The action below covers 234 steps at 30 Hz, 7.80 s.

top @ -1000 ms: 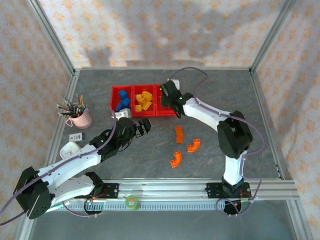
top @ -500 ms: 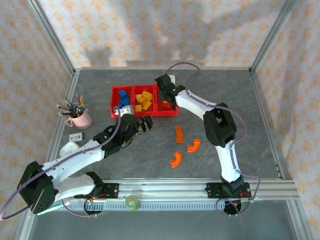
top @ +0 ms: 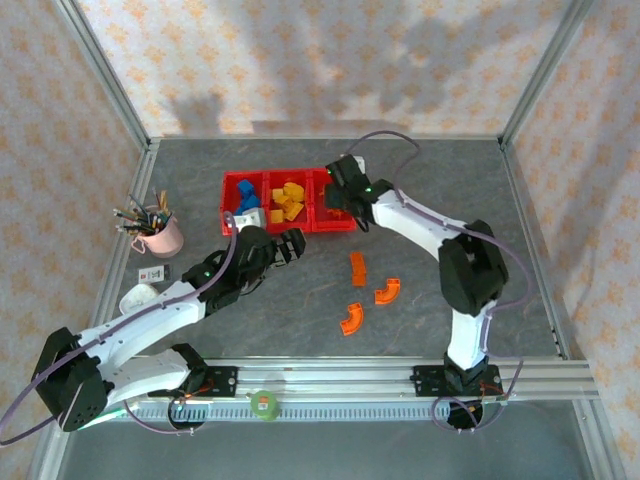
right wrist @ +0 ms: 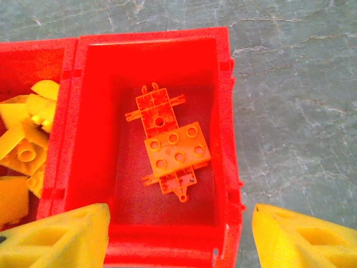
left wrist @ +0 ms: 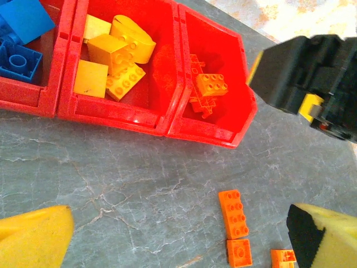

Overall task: Sort the legos into containers by color
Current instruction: Place the lego in the container, then pick up the lego from the center of the table, then place the lego in the container, then pick up the lego from the bottom-center of the table, then place the lego in the container.

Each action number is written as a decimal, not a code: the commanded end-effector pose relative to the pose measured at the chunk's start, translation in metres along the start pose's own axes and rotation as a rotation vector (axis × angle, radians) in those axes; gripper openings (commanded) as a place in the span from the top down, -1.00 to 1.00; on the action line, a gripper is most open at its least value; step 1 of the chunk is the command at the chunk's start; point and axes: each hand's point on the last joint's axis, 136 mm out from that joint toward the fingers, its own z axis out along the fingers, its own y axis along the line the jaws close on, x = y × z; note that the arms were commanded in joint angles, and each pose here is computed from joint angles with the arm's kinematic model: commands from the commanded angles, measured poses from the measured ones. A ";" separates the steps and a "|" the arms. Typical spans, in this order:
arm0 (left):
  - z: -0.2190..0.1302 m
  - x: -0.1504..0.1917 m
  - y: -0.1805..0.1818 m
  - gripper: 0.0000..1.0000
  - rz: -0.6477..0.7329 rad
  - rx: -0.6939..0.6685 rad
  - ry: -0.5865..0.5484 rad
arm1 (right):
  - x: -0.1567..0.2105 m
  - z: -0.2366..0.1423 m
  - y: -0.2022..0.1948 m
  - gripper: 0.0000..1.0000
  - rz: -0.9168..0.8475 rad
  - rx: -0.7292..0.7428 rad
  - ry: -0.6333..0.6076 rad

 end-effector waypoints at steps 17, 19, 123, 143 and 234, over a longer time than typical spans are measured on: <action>-0.004 0.050 0.004 -0.98 -0.021 0.051 0.080 | 0.145 -0.026 -0.038 -0.61 0.026 0.022 0.152; -0.003 0.053 0.005 -0.99 -0.024 0.047 0.084 | 0.158 -0.023 -0.036 -0.61 0.002 0.013 0.176; -0.010 0.062 -0.022 -0.98 0.036 0.109 0.076 | 0.138 -0.089 -0.127 -0.66 0.308 0.180 0.060; 0.003 0.086 -0.038 -0.98 0.051 0.117 0.124 | 0.204 -0.059 -0.130 -0.51 0.262 0.269 0.148; -0.013 0.024 0.006 -0.98 0.021 0.057 0.024 | 0.076 -0.051 -0.034 -0.60 0.046 0.039 0.031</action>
